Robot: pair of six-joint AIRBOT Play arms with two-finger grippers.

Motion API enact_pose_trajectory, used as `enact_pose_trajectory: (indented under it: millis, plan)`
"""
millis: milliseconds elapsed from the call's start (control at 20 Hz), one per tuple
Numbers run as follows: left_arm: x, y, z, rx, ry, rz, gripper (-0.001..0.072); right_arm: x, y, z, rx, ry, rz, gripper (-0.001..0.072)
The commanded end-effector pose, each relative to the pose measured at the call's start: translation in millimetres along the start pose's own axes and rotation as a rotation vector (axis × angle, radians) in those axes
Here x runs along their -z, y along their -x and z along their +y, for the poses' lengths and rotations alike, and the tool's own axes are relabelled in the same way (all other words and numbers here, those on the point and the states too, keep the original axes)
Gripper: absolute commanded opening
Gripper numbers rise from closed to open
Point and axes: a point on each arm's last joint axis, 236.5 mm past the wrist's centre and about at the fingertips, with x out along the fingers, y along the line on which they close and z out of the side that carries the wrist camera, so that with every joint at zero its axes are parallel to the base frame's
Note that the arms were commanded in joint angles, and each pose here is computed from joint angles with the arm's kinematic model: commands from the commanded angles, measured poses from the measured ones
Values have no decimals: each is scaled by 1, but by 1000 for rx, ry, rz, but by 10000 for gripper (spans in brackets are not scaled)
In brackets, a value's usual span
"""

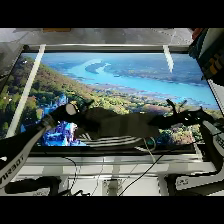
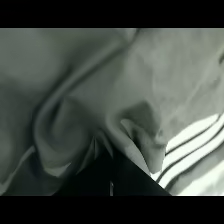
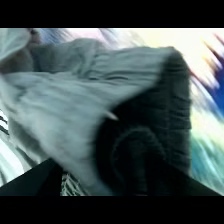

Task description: Fold the clothes and pants, and hang the long-sleeved shirts on hangers.

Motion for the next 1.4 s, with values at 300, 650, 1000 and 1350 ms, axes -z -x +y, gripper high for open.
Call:
enact_pose_trajectory:
  millis: [300,650,1000,1350]
  plan:
    - [-63,89,65,-107,28,-167,3,-87,20,41,225,86,-108,545]
    - [-52,86,58,-92,13,-121,3,-12,23,26,233,-47,178,539]
    - [-53,86,57,-92,11,-121,3,-13,-4,46,66,-145,111,282]
    - [-70,112,58,-104,4,-186,3,-80,24,129,-194,-104,-88,26]
